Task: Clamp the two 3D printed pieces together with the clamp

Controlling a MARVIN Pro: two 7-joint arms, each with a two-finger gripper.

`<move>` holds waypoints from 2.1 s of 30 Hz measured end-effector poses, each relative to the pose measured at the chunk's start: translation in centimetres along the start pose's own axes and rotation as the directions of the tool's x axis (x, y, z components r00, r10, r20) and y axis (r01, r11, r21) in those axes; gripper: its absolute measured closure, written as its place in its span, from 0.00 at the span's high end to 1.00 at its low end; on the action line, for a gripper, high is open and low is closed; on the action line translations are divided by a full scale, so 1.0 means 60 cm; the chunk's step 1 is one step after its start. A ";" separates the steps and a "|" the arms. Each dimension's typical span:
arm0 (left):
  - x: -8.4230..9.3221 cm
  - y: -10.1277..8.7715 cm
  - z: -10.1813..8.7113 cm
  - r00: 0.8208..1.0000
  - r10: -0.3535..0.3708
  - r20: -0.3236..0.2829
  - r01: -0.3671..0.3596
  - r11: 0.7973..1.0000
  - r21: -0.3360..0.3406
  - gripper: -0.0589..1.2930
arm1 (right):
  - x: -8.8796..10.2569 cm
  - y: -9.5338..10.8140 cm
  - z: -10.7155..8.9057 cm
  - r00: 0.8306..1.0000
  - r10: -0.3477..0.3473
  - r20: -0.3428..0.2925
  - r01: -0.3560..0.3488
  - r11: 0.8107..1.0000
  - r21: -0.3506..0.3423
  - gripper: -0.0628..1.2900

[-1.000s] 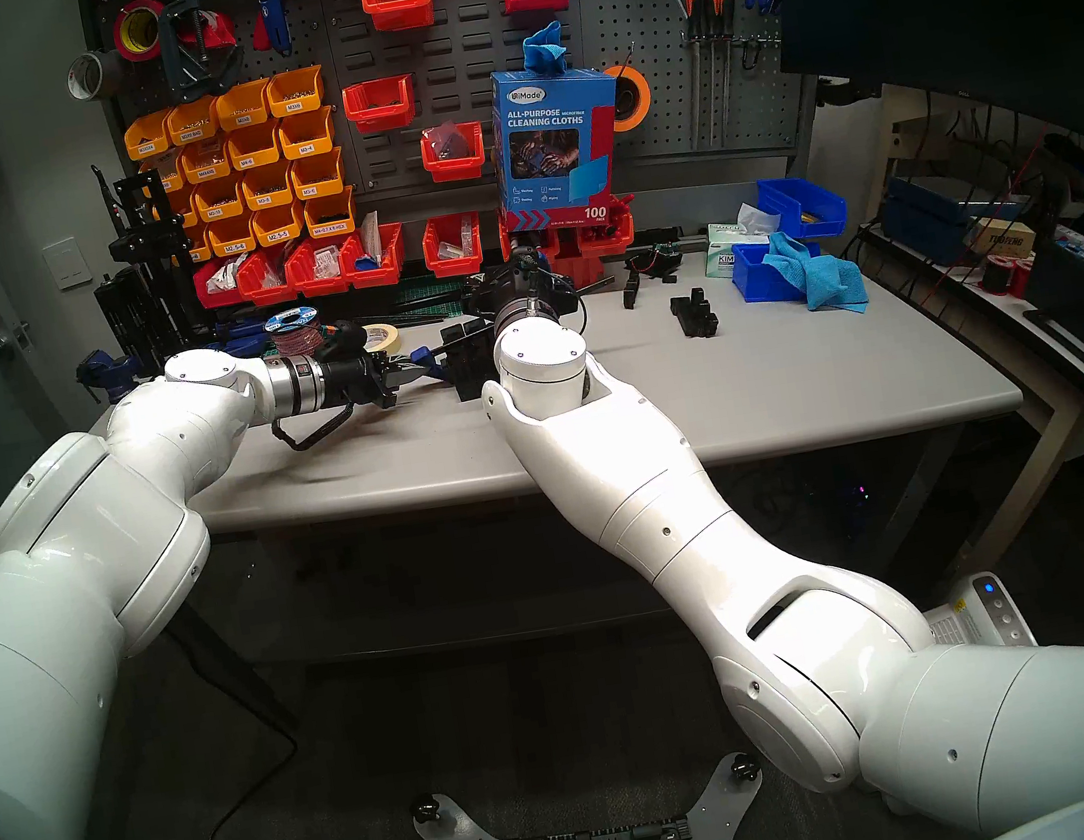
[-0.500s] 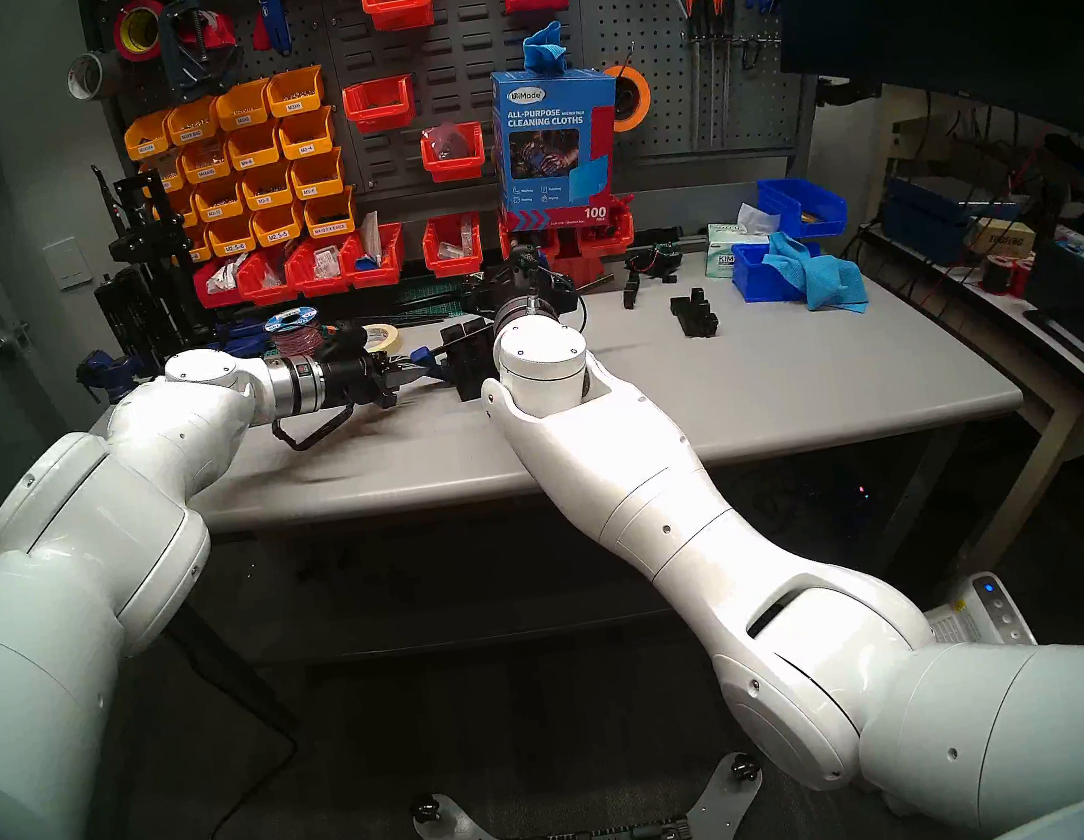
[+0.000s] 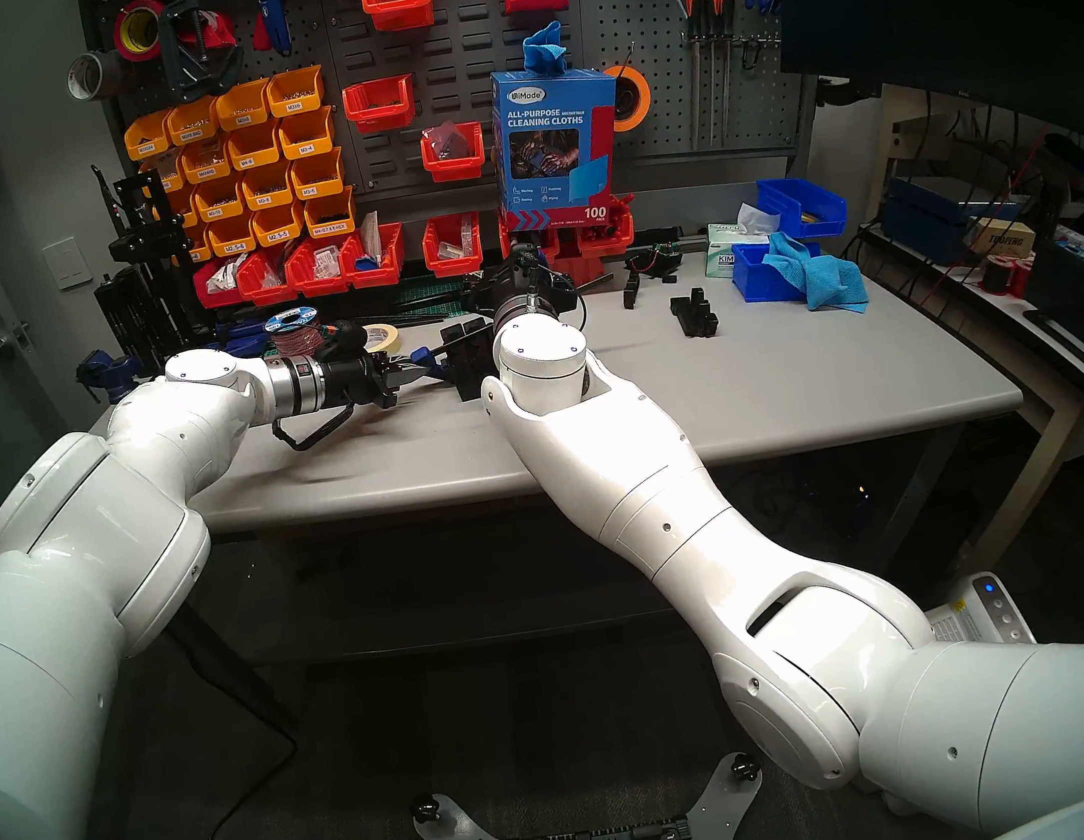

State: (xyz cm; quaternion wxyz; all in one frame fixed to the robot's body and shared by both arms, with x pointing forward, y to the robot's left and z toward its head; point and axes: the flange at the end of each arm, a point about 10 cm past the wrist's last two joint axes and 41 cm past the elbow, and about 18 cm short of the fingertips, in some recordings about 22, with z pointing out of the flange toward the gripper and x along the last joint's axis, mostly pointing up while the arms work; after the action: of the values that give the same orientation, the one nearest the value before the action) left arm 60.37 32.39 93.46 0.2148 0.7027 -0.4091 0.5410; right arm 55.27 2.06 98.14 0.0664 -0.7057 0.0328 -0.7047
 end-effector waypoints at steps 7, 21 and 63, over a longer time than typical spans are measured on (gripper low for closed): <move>-0.001 0.000 0.000 1.000 -0.003 0.001 0.003 1.000 -0.001 0.08 | 0.004 -0.003 0.001 1.000 -0.002 -0.005 0.002 1.000 0.004 0.98; -0.002 0.000 0.000 1.000 -0.008 0.003 0.008 1.000 -0.002 0.08 | 0.014 -0.008 0.002 1.000 -0.009 -0.017 0.009 1.000 0.010 0.98; 0.003 0.006 0.007 1.000 -0.014 -0.002 0.014 1.000 -0.022 0.08 | 0.063 -0.014 0.008 0.995 -0.031 -0.093 0.032 0.999 0.010 0.98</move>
State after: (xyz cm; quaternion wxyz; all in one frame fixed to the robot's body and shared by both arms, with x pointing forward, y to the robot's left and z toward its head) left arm 60.36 31.79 93.45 0.2269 0.7027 -0.4099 0.5354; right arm 55.74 2.40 101.98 0.0576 -0.6722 0.0205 -0.7379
